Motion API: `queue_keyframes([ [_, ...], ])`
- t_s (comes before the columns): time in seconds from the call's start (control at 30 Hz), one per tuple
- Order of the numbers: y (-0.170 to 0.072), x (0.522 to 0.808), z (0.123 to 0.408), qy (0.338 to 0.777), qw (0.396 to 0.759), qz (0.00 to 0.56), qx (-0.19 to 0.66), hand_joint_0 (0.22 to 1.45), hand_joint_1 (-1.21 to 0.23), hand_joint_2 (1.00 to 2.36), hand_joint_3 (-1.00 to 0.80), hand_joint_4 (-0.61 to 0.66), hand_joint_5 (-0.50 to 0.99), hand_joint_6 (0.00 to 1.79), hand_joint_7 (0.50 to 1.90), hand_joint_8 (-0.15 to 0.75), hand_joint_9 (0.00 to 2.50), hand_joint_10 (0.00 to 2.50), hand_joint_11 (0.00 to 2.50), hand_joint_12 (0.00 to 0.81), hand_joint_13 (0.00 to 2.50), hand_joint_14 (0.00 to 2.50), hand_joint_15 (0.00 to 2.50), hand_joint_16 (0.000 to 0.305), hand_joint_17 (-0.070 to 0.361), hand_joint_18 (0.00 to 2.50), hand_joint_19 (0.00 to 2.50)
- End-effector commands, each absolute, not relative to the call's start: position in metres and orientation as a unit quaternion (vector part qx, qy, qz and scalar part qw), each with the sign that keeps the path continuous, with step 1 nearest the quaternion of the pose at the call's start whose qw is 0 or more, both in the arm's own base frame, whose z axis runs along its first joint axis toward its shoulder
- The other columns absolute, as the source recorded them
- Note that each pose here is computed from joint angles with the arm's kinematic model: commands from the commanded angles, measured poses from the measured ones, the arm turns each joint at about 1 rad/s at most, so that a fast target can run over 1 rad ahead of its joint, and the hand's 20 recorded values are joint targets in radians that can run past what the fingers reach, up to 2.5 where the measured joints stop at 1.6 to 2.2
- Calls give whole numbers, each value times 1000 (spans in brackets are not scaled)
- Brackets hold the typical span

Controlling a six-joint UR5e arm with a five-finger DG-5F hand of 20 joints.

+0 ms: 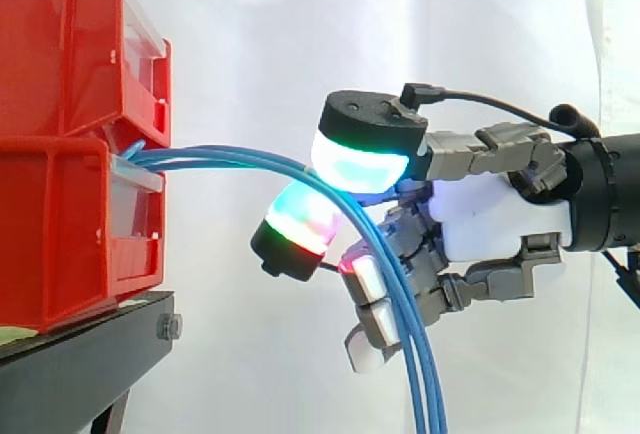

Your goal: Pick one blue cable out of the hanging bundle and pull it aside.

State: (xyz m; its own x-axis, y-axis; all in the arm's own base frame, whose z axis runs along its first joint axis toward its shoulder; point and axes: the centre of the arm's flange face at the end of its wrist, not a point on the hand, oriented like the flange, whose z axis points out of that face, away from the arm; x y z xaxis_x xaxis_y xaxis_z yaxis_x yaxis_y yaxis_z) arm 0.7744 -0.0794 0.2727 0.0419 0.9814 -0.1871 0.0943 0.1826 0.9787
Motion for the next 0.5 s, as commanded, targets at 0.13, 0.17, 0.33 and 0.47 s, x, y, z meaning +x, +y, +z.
queue_keyframes([
  [0.13, -79, 774, 272, 554, 533, 415, 486, 574, -531, 1013, -186, -28, -60, 892, 1009, 271, 1187, 16, 434, 322, 1088, 20, 547, 52, 117, 844, 459],
  [0.17, -79, 774, 272, 554, 533, 415, 486, 577, -511, 1011, -187, -25, -58, 889, 1015, 275, 1199, 15, 428, 321, 1095, 22, 552, 52, 118, 847, 455],
  [0.33, -79, 774, 274, 554, 534, 416, 486, 589, -429, 1000, -168, 20, -47, 865, 1000, 305, 1212, 13, 374, 348, 1123, 19, 543, 59, 134, 897, 457],
  [0.47, -79, 774, 272, 554, 533, 416, 487, 581, -398, 1029, -182, 57, -46, 847, 1012, 307, 1218, 13, 365, 346, 1125, 19, 532, 60, 135, 902, 463],
])
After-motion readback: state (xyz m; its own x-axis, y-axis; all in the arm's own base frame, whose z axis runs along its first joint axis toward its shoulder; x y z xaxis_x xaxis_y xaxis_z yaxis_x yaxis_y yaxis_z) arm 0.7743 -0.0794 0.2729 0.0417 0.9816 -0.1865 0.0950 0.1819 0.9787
